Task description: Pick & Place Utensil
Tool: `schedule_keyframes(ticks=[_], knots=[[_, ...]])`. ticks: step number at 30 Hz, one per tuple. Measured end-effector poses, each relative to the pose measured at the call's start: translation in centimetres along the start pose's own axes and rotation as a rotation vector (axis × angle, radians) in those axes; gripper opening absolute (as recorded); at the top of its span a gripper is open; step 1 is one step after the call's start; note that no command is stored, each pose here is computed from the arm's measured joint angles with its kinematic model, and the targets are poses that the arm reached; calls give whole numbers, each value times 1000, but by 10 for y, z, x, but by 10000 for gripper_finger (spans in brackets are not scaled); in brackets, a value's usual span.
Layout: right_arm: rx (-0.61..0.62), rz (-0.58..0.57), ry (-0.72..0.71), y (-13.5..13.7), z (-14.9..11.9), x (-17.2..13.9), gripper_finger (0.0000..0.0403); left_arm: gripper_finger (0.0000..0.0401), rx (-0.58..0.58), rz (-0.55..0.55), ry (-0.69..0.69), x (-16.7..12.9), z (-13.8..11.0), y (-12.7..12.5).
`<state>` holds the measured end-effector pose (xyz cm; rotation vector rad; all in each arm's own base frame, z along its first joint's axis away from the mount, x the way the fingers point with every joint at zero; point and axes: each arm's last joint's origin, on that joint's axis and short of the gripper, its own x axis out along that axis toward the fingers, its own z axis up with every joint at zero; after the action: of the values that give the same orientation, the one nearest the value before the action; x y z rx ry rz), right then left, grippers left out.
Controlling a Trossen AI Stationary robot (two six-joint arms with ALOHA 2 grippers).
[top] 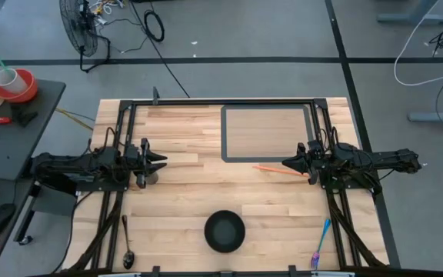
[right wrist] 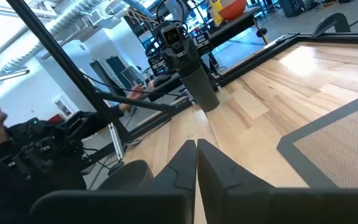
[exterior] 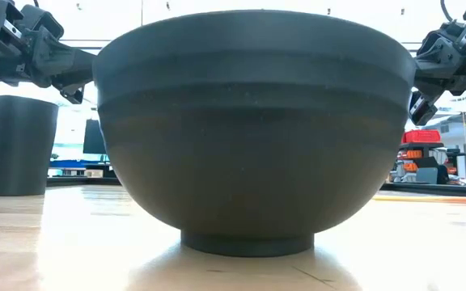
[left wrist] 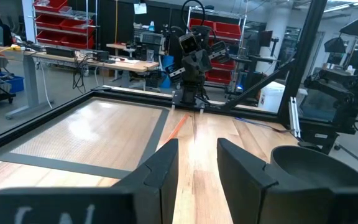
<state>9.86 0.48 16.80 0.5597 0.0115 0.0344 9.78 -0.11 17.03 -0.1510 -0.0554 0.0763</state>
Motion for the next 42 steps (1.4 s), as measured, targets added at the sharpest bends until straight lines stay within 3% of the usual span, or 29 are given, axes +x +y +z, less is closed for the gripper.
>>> schedule_keyframes(ticks=[39, 42], knots=[[0, 0, 0, 0, 0, 0, 18, 115, 0, 0, 0, 0, 0, 0], [-84, -30, -48, 0, 3, 0, 18, 115, 0, 0, 0, 0, 0, 0]])
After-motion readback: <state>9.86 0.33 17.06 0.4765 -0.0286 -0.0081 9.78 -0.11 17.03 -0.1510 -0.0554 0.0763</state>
